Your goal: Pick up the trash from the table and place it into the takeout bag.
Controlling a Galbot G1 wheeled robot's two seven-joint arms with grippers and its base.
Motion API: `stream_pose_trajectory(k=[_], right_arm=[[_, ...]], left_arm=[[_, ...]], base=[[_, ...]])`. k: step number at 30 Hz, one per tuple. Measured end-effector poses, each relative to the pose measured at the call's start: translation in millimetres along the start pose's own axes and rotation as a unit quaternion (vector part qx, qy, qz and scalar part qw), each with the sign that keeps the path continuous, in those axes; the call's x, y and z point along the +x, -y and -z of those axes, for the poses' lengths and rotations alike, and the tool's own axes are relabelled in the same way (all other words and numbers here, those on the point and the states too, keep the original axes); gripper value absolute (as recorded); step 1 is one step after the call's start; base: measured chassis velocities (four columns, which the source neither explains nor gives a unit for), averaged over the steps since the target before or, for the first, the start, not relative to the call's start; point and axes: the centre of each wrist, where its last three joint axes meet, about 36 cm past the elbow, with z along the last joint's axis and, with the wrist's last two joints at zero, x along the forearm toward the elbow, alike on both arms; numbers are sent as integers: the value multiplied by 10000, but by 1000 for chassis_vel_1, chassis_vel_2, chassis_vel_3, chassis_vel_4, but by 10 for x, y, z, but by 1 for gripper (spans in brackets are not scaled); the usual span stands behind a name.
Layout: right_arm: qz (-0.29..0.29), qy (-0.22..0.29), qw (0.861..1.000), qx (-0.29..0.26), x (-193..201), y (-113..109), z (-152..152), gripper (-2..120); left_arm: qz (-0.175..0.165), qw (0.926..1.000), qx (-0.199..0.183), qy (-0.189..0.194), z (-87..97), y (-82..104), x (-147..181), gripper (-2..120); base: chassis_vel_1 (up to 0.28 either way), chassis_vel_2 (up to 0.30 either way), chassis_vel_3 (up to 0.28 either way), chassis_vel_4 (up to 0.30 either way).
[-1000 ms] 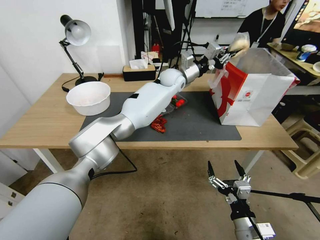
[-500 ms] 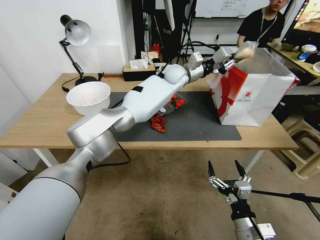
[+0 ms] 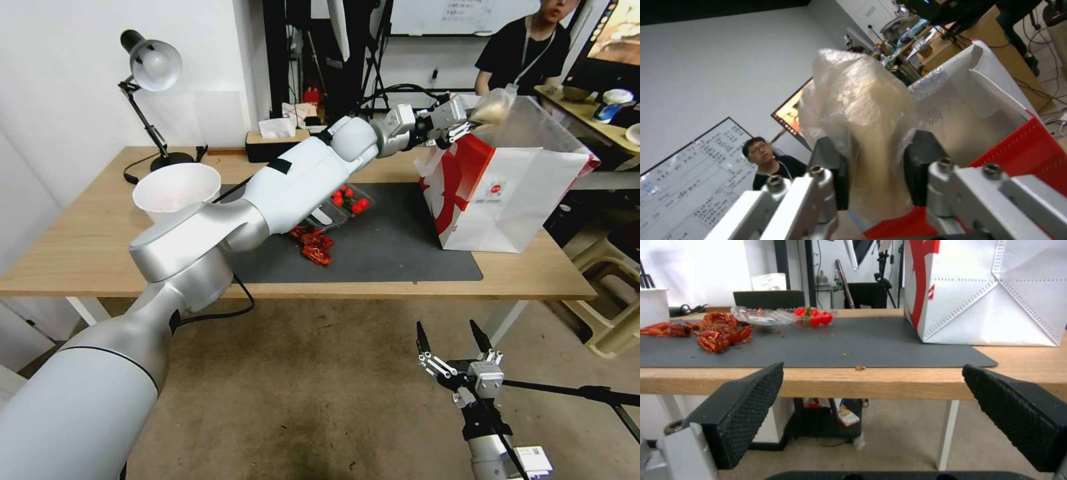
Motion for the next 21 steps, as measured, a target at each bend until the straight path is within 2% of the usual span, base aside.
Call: stream_pose_trajectory(k=[2, 4, 6, 7, 10, 11, 13, 14, 17, 21], right_arm=[[1, 0, 10000, -1, -2, 0, -1, 100], [2, 1, 10000, -2, -3, 1, -2, 100], [1, 0, 10000, -4, -5, 2, -4, 100], [1, 0, 10000, -4, -5, 2, -4, 100], [6, 4, 10000, -8, -12, 0, -4, 100], [6, 4, 10000, -8, -12, 0, -4, 100], [9, 8, 10000, -14, -21, -6, -3, 100], [9, 8, 10000, -14, -21, -6, -3, 100], [8, 7, 10000, -25, -22, -13, -3, 100], [10, -1, 10000, -27, -20, -14, -9, 100]], left_arm=[[22, 10000, -20, -1, 3, 0, -3, 39], [32, 10000, -24, 4, 5, 1, -4, 43], [41, 10000, -48, 22, 25, -1, -12, 56], [41, 10000, -48, 22, 25, -1, -12, 56], [50, 9999, -92, 43, 64, -22, -23, 70], [50, 9999, -92, 43, 64, -22, -23, 70], [51, 9999, -130, 34, 81, -31, -31, 80], [51, 9999, -130, 34, 81, -31, -31, 80], [27, 9998, -186, 11, 100, -43, -37, 95], [25, 9998, -213, -7, 107, -61, -36, 99]], base=[[0, 0, 0, 0], [0, 0, 0, 0], [0, 0, 0, 0], [0, 0, 0, 0], [0, 0, 0, 0], [0, 0, 0, 0], [0, 0, 0, 0], [0, 0, 0, 0], [0, 0, 0, 0], [0, 0, 0, 0]])
